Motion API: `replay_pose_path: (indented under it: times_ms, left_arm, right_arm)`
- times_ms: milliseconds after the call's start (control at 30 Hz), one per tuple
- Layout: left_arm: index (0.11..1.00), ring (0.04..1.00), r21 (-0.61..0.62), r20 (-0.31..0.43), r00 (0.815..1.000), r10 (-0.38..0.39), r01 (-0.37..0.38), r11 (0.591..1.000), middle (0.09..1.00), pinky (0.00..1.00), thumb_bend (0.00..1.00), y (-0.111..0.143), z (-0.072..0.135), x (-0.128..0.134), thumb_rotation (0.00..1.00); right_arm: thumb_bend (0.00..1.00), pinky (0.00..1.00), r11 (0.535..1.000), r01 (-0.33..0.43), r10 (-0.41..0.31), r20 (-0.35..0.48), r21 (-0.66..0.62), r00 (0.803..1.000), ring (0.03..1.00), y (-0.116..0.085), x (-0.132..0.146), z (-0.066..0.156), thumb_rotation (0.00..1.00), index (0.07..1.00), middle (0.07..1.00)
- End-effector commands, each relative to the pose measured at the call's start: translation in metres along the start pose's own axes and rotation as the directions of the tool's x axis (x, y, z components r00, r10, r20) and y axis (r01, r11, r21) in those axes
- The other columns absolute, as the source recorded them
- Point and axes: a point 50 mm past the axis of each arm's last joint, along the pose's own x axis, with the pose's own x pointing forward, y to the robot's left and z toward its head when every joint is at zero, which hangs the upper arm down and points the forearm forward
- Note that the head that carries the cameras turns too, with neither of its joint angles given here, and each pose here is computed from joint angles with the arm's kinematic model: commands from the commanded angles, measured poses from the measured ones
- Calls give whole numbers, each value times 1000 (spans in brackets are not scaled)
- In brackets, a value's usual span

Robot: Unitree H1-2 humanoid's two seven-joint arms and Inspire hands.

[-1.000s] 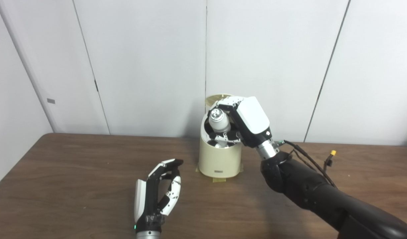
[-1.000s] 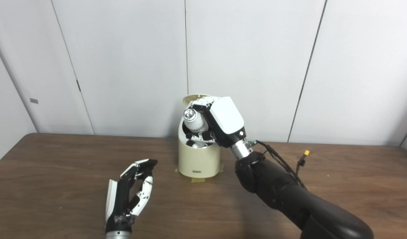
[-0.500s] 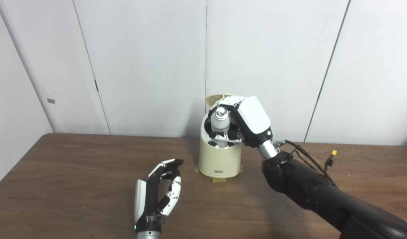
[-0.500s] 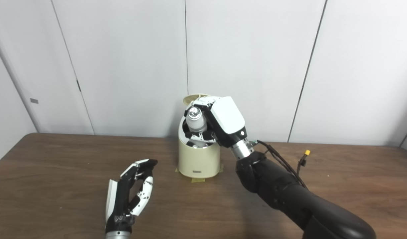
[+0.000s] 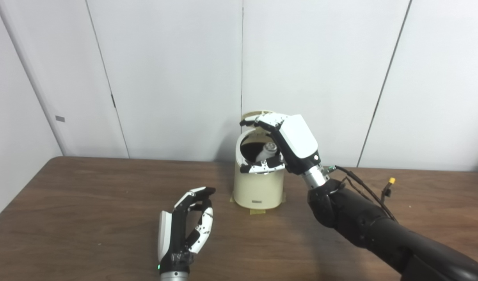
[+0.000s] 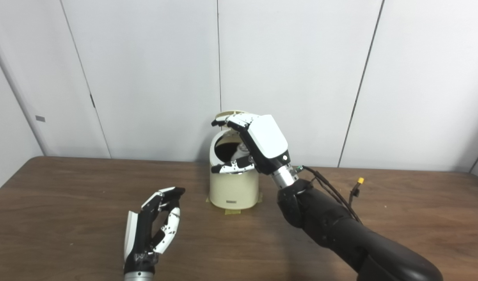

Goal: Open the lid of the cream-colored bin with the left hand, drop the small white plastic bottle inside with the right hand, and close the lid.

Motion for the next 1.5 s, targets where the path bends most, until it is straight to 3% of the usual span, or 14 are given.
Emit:
replay_pose_path:
  times_ms: [0, 167, 333, 433, 567, 633, 700, 867, 1033, 1200, 1233, 1267, 1333, 1467]
  left_arm:
    - [687, 719, 17, -56, 998, -23, 24, 1000, 717, 642, 157, -7, -16, -24, 518]
    - [685, 718, 11, -55, 998, -23, 24, 1000, 715, 640, 159, -7, -17, -24, 528]
    - [678, 702, -3, -50, 998, -32, 31, 1000, 706, 627, 143, -10, -18, -22, 445]
    - [678, 705, -1, -54, 998, -30, 30, 1000, 706, 631, 144, -9, -18, -22, 437]
    - [676, 707, 0, -52, 998, -26, 26, 1000, 706, 638, 145, -9, -19, -21, 445]
    - [675, 707, 0, -53, 998, -25, 25, 1000, 704, 633, 139, -9, -21, -20, 439]
    - [676, 706, 0, -61, 998, -24, 24, 1000, 705, 633, 142, -9, -22, -20, 436]
    - [681, 708, 6, -68, 997, -31, 31, 999, 713, 635, 149, -7, -24, -17, 446]
    - [683, 716, 1, -78, 997, -24, 25, 1000, 719, 642, 136, -1, -28, -13, 455]
    - [686, 718, -9, -64, 998, -24, 23, 1000, 724, 649, 118, 6, -32, -10, 430]
    - [686, 718, -8, -61, 998, -24, 24, 1000, 723, 648, 116, 7, -33, -10, 411]
    - [685, 717, -7, -59, 998, -25, 25, 1000, 722, 646, 113, 7, -34, -10, 394]
    - [683, 714, -5, -56, 998, -26, 26, 1000, 718, 643, 105, 9, -35, -9, 369]
    - [682, 709, 7, -47, 998, -28, 28, 1000, 714, 638, 104, 12, -35, -9, 360]
  right_arm:
    - [925, 533, 998, 65, -65, 33, 12, 997, 628, -18, 24, -1, 414, 697, 670]
    - [835, 513, 992, 122, -123, 44, 28, 991, 599, -21, 23, 2, 432, 659, 639]
    - [779, 383, 967, 231, -233, 13, 106, 972, 401, -25, 23, 13, 424, 426, 442]
    - [794, 306, 929, 316, -311, -55, 194, 949, 298, -28, 21, 23, 395, 306, 336]
    - [758, 254, 864, 407, -379, -149, 297, 913, 254, -35, 14, 35, 332, 252, 286]
    - [566, 269, 838, 438, -397, -186, 327, 899, 291, -40, 7, 37, 191, 426, 340]
    - [528, 289, 821, 460, -410, -212, 339, 887, 330, -43, -1, 37, 162, 465, 391]
    - [503, 390, 803, 500, -438, -247, 324, 864, 474, -51, -32, 36, 161, 487, 538]
    - [492, 393, 780, 514, -417, -315, 357, 853, 451, -59, -65, 37, 164, 487, 488]
    - [482, 483, 795, 483, -323, -418, 366, 849, 526, -67, -125, 33, 168, 491, 546]
    - [417, 500, 792, 484, -308, -441, 371, 843, 546, -68, -134, 32, 406, 532, 561]
    - [366, 515, 790, 485, -298, -455, 375, 839, 563, -69, -139, 33, 554, 564, 576]
    - [309, 542, 794, 475, -259, -496, 379, 829, 605, -73, -156, 32, 561, 620, 619]
    - [307, 593, 797, 467, -217, -540, 383, 813, 665, -80, -175, 29, 549, 683, 681]
